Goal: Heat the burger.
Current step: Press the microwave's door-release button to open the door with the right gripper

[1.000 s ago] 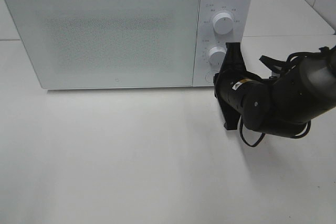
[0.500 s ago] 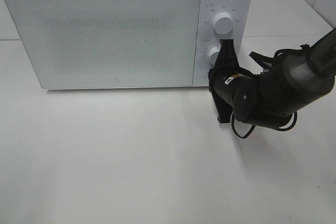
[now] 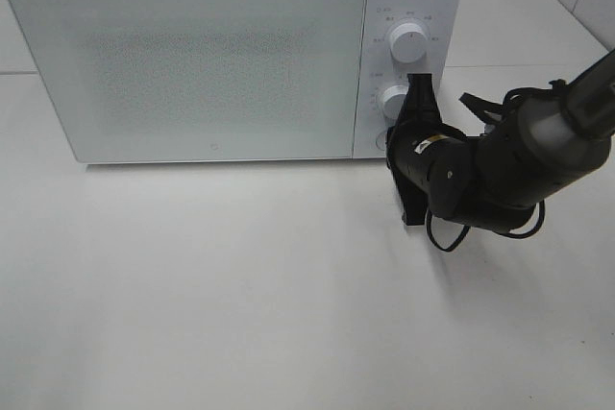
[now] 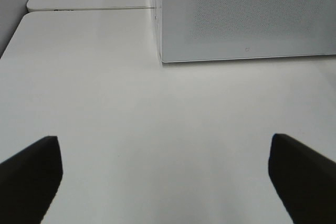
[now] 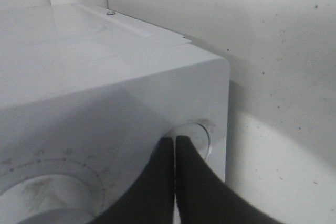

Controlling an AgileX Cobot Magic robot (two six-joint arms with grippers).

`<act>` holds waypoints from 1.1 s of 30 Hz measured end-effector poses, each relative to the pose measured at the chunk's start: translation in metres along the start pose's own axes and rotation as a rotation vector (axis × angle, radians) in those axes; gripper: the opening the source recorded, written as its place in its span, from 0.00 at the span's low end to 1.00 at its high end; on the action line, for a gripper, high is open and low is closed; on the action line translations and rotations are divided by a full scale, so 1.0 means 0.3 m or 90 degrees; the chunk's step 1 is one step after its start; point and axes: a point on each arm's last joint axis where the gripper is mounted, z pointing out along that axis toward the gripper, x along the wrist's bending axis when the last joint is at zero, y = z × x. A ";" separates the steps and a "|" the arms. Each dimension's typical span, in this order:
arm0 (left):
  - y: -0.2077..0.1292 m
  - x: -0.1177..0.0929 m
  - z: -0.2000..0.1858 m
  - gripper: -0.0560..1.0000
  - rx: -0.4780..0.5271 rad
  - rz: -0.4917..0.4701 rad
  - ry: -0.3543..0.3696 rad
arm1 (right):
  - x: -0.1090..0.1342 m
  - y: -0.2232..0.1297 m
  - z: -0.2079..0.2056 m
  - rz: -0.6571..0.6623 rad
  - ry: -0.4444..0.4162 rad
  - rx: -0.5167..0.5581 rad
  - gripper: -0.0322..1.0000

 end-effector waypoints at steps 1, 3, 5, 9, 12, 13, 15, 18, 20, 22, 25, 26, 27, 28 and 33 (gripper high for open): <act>0.000 0.000 0.000 0.99 0.000 0.000 0.000 | 0.000 0.000 0.000 0.000 0.000 0.000 0.03; 0.000 0.000 0.000 0.99 0.000 0.000 0.000 | -0.003 -0.002 0.007 -0.003 0.001 0.001 0.03; 0.000 0.000 0.000 0.99 0.000 0.000 0.000 | -0.003 -0.002 0.007 -0.003 0.002 0.000 0.03; 0.000 0.000 0.000 0.99 0.000 0.000 0.000 | -0.006 -0.001 0.009 -0.003 0.004 -0.002 0.03; 0.000 0.000 0.000 0.99 0.000 0.000 0.000 | -0.004 -0.001 0.011 -0.001 0.008 -0.004 0.03; 0.000 0.000 0.000 0.99 0.000 0.000 0.000 | -0.004 -0.001 0.011 -0.001 0.008 -0.004 0.03; 0.000 0.000 0.000 0.99 0.000 0.000 0.000 | -0.004 -0.001 0.014 0.001 0.010 -0.006 0.03; 0.000 0.000 0.000 0.99 0.000 0.000 0.000 | -0.001 -0.003 0.016 0.002 0.017 -0.009 0.03; 0.000 0.000 0.000 0.99 0.000 0.000 0.000 | 0.005 -0.005 0.020 0.008 0.022 -0.011 0.03; 0.000 0.000 0.000 0.99 0.000 0.000 0.000 | 0.006 -0.008 0.022 0.010 0.022 -0.011 0.03; 0.000 0.000 0.000 0.99 0.000 0.000 0.000 | 0.006 -0.019 0.033 0.018 0.029 -0.017 0.03; 0.000 0.000 0.000 0.99 0.000 0.000 0.000 | 0.006 -0.019 0.033 0.018 0.029 -0.017 0.03; 0.000 0.000 0.000 0.99 0.000 0.000 0.000 | 0.005 -0.020 0.036 0.020 0.029 -0.019 0.03; 0.000 0.000 0.000 0.99 0.000 0.000 0.000 | 0.005 -0.021 0.045 0.024 0.030 -0.022 0.03; 0.000 0.000 0.000 0.99 0.000 0.000 0.000 | 0.000 -0.026 0.063 0.030 0.026 -0.025 0.03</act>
